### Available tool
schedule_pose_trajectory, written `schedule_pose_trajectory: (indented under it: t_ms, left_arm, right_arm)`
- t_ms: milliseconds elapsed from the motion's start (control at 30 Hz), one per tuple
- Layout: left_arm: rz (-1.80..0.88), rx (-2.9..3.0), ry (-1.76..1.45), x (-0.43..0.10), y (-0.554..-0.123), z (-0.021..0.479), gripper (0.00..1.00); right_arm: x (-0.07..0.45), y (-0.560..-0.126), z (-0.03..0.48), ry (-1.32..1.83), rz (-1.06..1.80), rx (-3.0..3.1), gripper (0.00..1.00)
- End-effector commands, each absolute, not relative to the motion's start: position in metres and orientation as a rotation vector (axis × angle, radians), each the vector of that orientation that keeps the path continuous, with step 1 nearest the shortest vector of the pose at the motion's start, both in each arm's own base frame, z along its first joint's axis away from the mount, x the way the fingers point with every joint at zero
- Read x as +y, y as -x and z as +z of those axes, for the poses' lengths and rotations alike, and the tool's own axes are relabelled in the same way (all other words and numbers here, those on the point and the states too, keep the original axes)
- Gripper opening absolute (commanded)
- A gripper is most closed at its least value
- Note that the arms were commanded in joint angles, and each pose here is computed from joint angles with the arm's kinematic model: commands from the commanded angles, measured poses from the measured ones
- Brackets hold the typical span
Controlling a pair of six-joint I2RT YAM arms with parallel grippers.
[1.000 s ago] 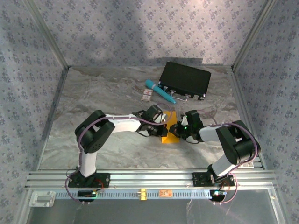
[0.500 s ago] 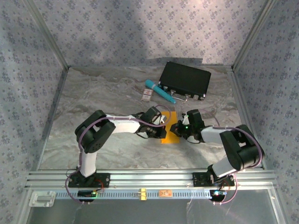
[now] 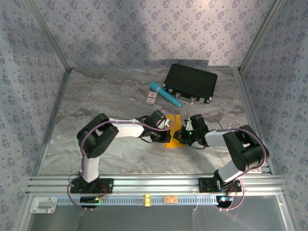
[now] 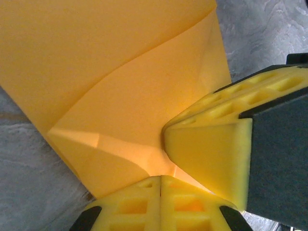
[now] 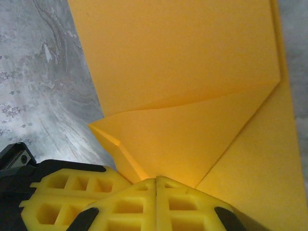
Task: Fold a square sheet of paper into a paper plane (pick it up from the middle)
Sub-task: Fold the triangle a second time at the center of the table.
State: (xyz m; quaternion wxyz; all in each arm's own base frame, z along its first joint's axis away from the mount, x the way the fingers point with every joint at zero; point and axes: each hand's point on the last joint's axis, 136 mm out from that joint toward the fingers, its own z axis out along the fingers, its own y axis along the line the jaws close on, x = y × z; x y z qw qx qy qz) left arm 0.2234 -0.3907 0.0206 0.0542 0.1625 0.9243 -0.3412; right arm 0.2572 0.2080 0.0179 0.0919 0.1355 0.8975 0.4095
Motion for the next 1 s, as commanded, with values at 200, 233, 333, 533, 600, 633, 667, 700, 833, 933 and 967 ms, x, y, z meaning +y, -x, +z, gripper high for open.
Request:
schedule_pose_trajectory:
  t_ms: [200,233,333,533,600,633,667,700,833,933,967]
  left_arm:
    - [-0.831,2.945,-0.475,-0.352,-0.21,-0.016,0.0]
    - [-0.83,2.945,-0.476,-0.352,-0.21,-0.016,0.0]
    - [-0.829,2.947,-0.481,-0.352,-0.21,-0.017,0.0]
    - [-0.816,2.95,-0.534,-0.349,-0.207,-0.017,0.0]
    - [-0.815,2.948,-0.552,-0.348,-0.206,-0.015,0.0]
    - [-0.821,2.946,-0.563,-0.348,-0.205,-0.014,0.0]
    - [-0.83,2.94,-0.576,-0.348,-0.204,-0.012,0.0]
    - [-0.83,2.938,-0.581,-0.348,-0.204,-0.011,0.0]
    - [-0.833,2.926,-0.597,-0.347,-0.204,-0.006,0.0]
    - [-0.846,2.912,-0.6,-0.349,-0.206,-0.002,0.0]
    - [-0.852,2.909,-0.6,-0.35,-0.207,-0.001,0.0]
  right_arm:
    - [0.163,-0.295,0.012,-0.565,1.079,2.629,0.0]
    - [0.159,-0.299,0.013,-0.576,1.08,2.618,0.0]
    - [0.152,-0.309,0.016,-0.599,1.084,2.592,0.0]
    - [0.146,-0.312,0.035,-0.569,1.077,2.539,0.0]
    - [0.149,-0.309,0.044,-0.541,1.09,2.522,0.0]
    - [0.153,-0.306,0.048,-0.521,1.099,2.518,0.0]
    - [0.157,-0.303,0.05,-0.502,1.106,2.519,0.0]
    - [0.162,-0.3,0.051,-0.486,1.116,2.522,0.0]
    - [0.186,-0.286,0.047,-0.409,1.159,2.564,0.0]
    - [0.194,-0.284,0.038,-0.399,1.173,2.586,0.0]
    - [0.196,-0.284,0.036,-0.401,1.185,2.589,0.0]
